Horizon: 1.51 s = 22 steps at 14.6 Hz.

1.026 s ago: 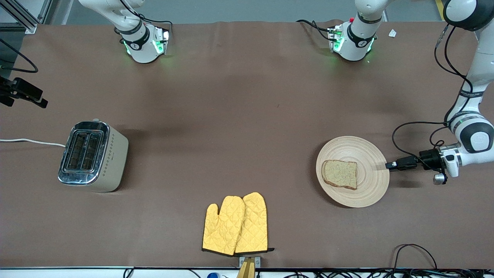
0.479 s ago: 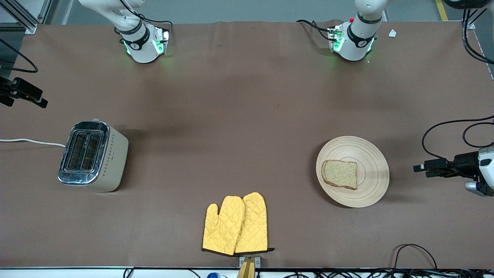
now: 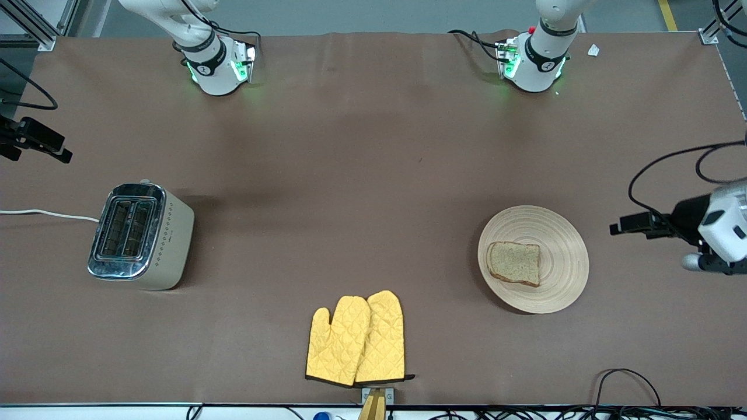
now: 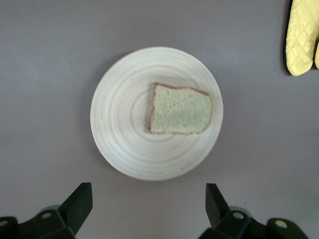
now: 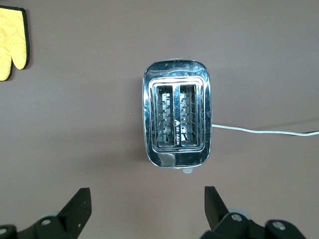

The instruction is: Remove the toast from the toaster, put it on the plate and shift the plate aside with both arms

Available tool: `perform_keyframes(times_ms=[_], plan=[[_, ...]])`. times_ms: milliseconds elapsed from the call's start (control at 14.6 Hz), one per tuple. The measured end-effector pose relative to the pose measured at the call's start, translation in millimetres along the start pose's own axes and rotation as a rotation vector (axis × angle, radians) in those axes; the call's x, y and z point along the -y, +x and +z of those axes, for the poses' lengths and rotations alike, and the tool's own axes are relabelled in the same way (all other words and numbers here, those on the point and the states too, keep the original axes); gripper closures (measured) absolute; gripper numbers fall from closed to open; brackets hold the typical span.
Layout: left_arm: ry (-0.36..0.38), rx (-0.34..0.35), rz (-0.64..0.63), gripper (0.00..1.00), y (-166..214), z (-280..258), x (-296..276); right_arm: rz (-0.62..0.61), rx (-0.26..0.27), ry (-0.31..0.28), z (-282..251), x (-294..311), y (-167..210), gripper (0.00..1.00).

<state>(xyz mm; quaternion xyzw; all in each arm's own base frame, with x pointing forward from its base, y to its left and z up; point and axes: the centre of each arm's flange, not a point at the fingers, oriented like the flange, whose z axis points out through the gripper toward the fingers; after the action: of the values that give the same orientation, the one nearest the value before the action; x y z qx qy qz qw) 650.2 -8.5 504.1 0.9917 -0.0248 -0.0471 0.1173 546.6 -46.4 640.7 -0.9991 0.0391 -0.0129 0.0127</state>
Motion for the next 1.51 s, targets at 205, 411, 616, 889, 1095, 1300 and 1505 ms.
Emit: perform_keyframes(times_ms=[205, 411, 616, 889, 1095, 1300, 1505], plan=[[0.064, -0.02, 0.023, 0.0, -21.9, -30.9, -45.5, -0.001, 0.0, 0.0, 0.0, 0.1, 0.0, 0.0], [0.129, -0.022, 0.028, 0.0, -37.7, -47.4, -65.6, -0.003, -0.016, -0.001, -6.8, 0.4, 0.1, 0.0], [0.208, -0.038, 0.01, 0.0, -52.2, -64.3, -78.3, -0.006, -0.029, -0.002, -21.5, 1.5, -2.2, 0.0], [0.268, -0.04, -0.011, 0.0, -83.3, -93.6, -88.7, -0.028, -0.031, -0.011, -25.8, 1.7, -3.2, 0.0], [0.268, -0.033, -0.021, 0.0, -110.9, -104.0, -88.3, -0.043, -0.03, -0.012, -25.7, 3.1, -3.2, 0.0], [0.262, -0.023, -0.009, 0.0, -130.9, -102.2, -95.2, -0.058, -0.029, -0.024, -25.6, 9.3, -3.3, 0.0], [0.265, -0.024, 0.001, 0.0, -139.7, -102.3, -100.9, -0.061, -0.029, -0.029, -25.5, 10.5, -3.4, 0.0]])
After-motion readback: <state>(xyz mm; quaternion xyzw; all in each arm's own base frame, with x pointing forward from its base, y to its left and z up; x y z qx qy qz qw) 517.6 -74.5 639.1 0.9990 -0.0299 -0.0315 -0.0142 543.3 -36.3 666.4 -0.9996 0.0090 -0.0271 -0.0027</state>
